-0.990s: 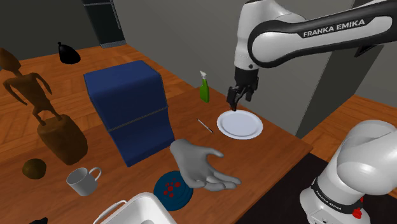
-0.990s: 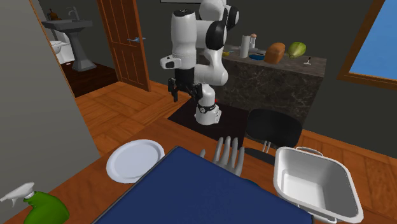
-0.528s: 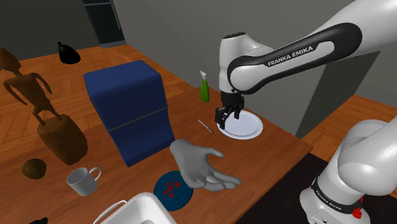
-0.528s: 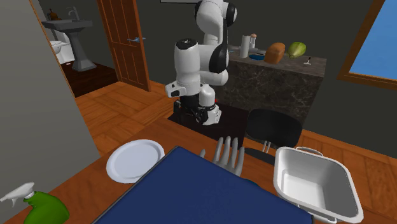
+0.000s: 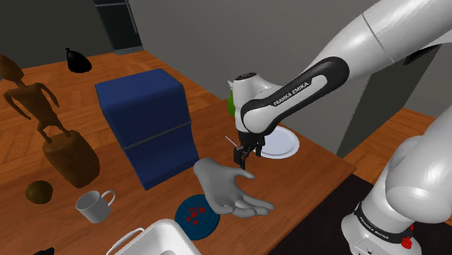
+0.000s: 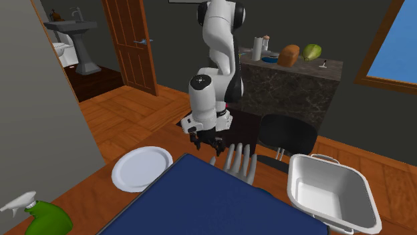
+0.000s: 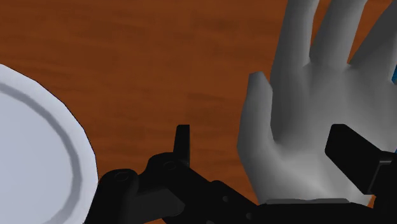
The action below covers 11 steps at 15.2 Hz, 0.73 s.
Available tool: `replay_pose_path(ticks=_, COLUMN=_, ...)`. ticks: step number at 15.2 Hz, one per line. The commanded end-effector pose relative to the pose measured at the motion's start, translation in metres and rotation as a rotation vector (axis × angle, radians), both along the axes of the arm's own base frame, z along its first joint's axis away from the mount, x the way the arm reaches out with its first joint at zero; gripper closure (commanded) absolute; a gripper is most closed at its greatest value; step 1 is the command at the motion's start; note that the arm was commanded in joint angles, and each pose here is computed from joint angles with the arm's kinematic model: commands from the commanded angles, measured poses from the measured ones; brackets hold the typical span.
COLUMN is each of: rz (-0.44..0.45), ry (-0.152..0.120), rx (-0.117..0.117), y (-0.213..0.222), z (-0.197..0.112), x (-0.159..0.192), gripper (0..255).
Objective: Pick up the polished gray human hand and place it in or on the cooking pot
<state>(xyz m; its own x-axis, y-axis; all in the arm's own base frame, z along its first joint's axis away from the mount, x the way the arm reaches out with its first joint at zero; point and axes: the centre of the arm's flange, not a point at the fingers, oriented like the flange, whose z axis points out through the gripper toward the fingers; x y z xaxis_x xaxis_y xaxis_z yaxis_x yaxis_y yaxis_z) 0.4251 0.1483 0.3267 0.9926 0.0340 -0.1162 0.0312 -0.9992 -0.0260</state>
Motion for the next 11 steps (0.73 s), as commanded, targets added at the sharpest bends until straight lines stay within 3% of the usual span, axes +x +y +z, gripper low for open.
replay_pose_path(ticks=1, rz=0.006, ry=0.021, rx=0.005, y=0.013, z=-0.025, x=0.006, gripper=0)
replay_pose_path(ticks=11, rz=0.007, ry=0.026, rx=0.006, y=0.017, z=-0.070, x=0.001, gripper=0)
